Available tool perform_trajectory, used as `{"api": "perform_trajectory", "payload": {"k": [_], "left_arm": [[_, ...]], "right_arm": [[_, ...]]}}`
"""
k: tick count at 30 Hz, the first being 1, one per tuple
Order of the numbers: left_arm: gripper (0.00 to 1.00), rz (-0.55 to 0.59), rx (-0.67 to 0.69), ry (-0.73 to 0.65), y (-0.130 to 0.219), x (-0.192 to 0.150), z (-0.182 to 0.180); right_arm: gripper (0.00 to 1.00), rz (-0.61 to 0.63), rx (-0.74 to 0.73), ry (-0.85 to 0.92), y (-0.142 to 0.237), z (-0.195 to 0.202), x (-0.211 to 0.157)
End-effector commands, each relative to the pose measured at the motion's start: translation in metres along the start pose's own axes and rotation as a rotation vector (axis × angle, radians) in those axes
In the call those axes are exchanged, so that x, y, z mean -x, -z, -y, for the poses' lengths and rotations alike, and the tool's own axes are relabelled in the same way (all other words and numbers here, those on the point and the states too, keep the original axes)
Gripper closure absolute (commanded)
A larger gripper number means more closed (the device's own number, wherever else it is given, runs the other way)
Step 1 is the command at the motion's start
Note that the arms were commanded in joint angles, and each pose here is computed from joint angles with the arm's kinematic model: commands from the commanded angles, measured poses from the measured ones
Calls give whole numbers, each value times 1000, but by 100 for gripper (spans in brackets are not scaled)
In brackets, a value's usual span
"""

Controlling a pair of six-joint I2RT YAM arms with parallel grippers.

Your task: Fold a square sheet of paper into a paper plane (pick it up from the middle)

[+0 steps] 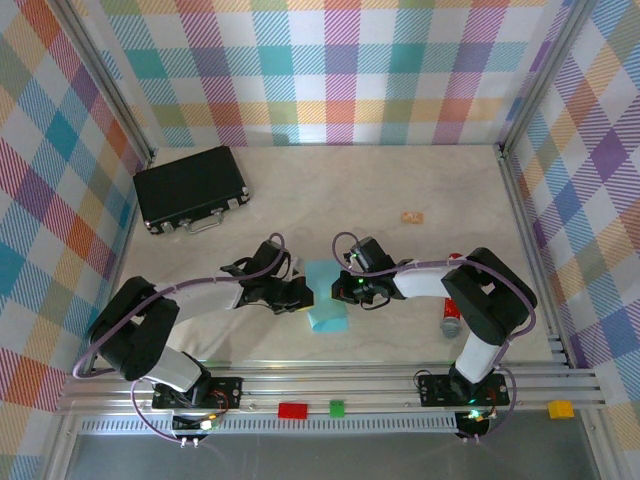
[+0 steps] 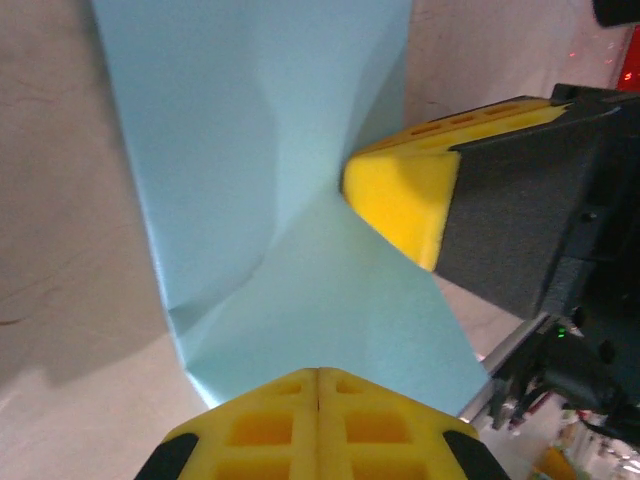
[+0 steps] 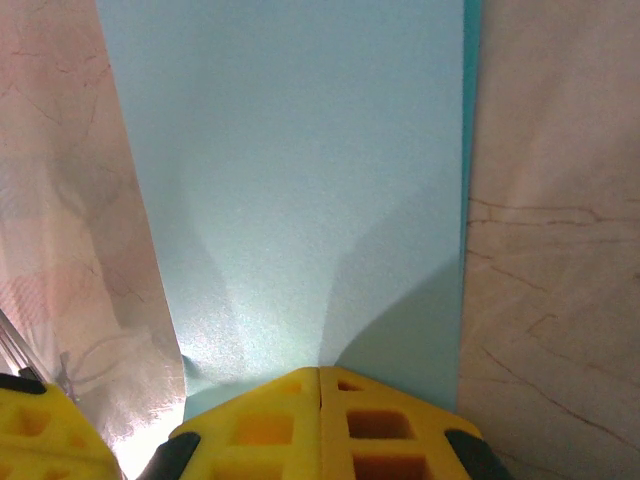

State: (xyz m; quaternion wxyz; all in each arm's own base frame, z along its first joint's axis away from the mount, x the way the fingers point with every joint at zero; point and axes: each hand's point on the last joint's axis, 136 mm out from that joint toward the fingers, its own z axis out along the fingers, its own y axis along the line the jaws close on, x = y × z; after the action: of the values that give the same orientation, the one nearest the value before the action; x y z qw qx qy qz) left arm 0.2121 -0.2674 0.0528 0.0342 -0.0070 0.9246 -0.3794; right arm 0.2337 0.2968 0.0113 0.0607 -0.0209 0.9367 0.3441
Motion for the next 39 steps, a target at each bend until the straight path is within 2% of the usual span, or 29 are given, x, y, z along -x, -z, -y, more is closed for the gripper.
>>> {"api": "perform_trajectory", "payload": {"k": [1, 5, 14, 17, 23, 28, 32, 39], "left_arm": [[97, -36, -41, 42, -11, -6, 2], [97, -69, 5, 45, -20, -14, -15], [98, -129, 235, 6, -14, -45, -76], [97, -113, 209, -13, -8, -41, -63], [98, -28, 52, 7, 7, -17, -6], [98, -24, -44, 22, -2, -11, 18], [98, -66, -29, 26, -18, -20, 11], [98, -135, 104, 46, -28, -53, -46]], "right_arm": [[100, -166, -332, -134, -3, 91, -62], [100, -167, -333, -137, -3, 92, -63], [100, -168, -339, -140, -3, 94, -64], [100, -168, -341, -141, -2, 95, -65], [100, -163, -344, -142, -1, 96, -65], [100, -161, -340, -143, -1, 95, -65], [100, -166, -342, -143, -1, 95, -65], [100, -164, -344, -144, -1, 97, -66]]}}
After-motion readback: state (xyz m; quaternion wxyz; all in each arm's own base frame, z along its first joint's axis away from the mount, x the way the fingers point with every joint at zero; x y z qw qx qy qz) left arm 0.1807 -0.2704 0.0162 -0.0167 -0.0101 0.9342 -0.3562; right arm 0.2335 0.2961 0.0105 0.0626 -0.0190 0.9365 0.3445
